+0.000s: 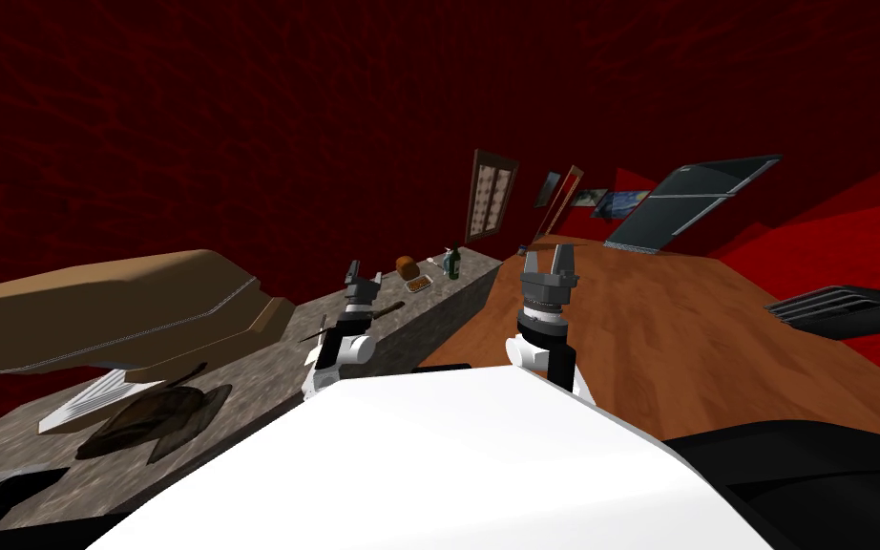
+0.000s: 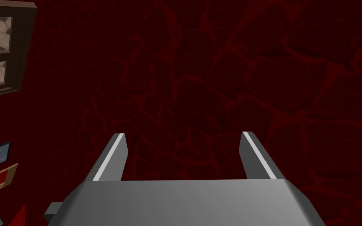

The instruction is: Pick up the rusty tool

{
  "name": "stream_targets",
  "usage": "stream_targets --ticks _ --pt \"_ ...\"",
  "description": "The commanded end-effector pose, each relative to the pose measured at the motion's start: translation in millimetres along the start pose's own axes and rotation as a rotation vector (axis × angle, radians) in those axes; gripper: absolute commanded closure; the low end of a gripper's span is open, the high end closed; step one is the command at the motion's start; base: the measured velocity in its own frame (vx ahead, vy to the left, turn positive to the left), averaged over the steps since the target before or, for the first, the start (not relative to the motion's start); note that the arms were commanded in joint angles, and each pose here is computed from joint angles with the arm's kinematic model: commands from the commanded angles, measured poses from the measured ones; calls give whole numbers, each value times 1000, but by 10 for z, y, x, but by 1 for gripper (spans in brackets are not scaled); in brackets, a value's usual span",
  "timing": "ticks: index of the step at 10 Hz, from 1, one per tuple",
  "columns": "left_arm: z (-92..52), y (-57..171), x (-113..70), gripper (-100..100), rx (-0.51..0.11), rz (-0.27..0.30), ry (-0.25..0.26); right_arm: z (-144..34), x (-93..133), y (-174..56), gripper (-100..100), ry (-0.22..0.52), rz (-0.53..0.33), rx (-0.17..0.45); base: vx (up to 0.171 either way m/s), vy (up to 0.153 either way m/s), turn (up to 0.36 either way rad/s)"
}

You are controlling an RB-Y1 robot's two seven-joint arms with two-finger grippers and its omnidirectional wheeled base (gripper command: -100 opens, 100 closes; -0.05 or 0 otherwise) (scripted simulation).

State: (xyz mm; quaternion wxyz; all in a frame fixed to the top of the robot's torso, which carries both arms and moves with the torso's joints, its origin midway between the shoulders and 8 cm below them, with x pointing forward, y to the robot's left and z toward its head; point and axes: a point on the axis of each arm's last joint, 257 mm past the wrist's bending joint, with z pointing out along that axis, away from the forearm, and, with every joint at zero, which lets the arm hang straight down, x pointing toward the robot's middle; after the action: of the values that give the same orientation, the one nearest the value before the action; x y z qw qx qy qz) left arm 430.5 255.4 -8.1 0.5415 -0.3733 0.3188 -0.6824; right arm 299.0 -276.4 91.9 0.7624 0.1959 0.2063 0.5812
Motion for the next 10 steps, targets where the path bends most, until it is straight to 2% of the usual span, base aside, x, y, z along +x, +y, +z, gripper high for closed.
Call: stream_targets --ticks 1,3,4,6,9,10 --pt "8 34 -23 -100 -22 -17 -2 0 0 0 0 0 0 0 -44 38 0" --pt "47 121 -103 -100 -72 -67 -6 0 0 0 0 0 0 0 -41 52 3" --pt "45 147 -105 -100 -82 -67 -7 0 0 0 0 0 0 0 -40 42 -3" --pt "82 231 -184 -100 -134 -121 -11 0 0 0 0 0 0 0 -49 51 -3" --pt "86 353 -226 -100 -191 -150 -17 0 0 0 0 0 0 0 -31 40 -5" --pt "98 410 -265 -100 -223 -180 -20 0 0 0 0 0 0 0 -23 35 -10"
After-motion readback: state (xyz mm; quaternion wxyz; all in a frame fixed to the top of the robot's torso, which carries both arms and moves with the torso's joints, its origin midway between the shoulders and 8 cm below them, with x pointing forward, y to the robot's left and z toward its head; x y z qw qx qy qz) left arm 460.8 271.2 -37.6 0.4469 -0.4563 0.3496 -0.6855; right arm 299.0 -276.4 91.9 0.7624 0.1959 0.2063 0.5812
